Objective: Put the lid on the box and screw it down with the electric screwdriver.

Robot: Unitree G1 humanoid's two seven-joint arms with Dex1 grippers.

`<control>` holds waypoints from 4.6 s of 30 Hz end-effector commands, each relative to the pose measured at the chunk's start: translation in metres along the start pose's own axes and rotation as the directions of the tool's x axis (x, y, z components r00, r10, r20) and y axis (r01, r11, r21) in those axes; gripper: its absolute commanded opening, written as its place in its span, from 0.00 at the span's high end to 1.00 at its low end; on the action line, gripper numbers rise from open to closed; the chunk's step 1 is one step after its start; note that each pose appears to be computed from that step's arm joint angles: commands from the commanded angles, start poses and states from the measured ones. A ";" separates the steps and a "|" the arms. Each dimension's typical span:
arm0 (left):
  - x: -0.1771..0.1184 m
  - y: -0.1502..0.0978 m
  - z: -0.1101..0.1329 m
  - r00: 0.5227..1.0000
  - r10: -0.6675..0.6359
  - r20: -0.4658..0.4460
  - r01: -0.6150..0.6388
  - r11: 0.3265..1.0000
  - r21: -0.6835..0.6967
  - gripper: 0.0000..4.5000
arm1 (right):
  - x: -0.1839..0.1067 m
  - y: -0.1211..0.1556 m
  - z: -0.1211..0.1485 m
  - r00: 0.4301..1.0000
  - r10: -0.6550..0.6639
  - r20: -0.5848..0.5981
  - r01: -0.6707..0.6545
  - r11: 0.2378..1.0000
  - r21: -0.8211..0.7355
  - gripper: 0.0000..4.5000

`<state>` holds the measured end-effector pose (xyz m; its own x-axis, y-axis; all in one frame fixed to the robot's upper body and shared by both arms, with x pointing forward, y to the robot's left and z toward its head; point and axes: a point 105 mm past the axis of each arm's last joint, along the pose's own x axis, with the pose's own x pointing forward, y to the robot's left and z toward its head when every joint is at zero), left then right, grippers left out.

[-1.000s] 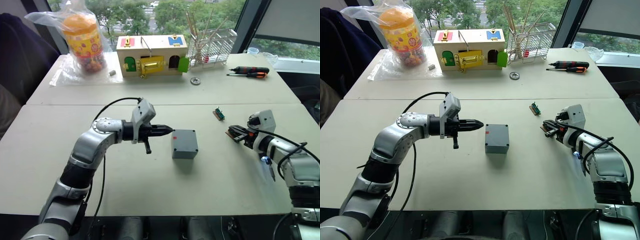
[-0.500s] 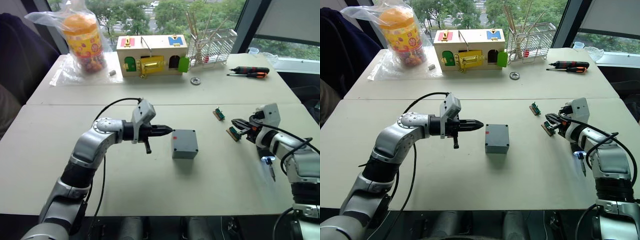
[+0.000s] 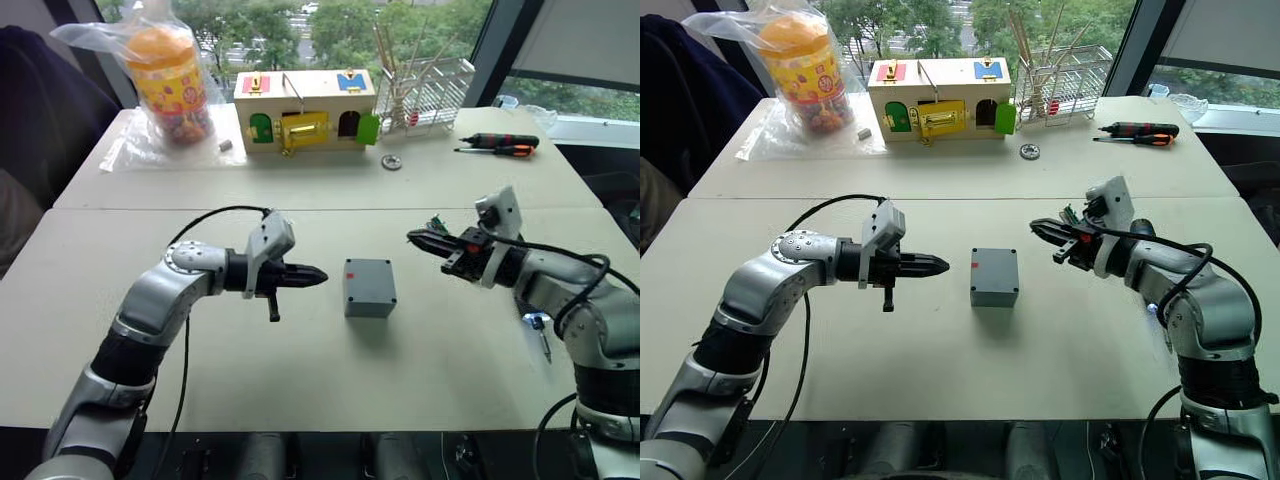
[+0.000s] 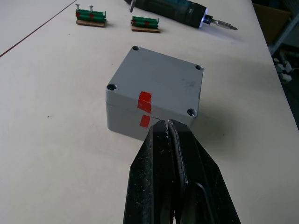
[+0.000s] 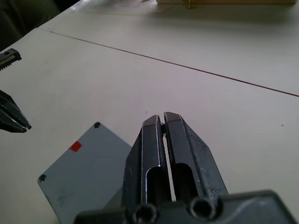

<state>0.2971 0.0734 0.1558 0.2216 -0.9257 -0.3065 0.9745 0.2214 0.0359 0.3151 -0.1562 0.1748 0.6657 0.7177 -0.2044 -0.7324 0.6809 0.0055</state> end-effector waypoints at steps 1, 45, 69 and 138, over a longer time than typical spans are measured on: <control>0.000 -0.004 0.007 1.000 -0.004 0.017 0.003 0.999 0.034 1.00 | 0.003 0.006 0.004 1.000 0.022 0.012 -0.022 1.000 -0.021 0.99; 0.007 -0.002 0.012 0.998 0.015 0.055 -0.016 0.999 0.031 1.00 | 0.004 -0.009 -0.002 0.999 -0.007 -0.051 0.004 0.998 -0.057 0.23; 0.042 -0.041 0.028 0.980 -0.140 0.144 0.123 0.985 0.122 1.00 | -0.152 -0.119 -0.046 0.673 -0.258 -0.693 0.459 0.881 0.118 0.01; 0.065 -0.002 0.006 0.996 -0.091 -0.018 0.093 0.984 0.151 1.00 | -0.015 -0.002 0.071 0.833 -0.190 0.519 0.141 0.981 0.134 0.59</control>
<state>0.3149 0.0113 0.1422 0.1447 -0.9386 -0.3133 0.9858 0.1095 0.1271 0.3279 -0.1641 0.2201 0.8166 0.5233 0.2437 -0.5723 0.7891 0.2231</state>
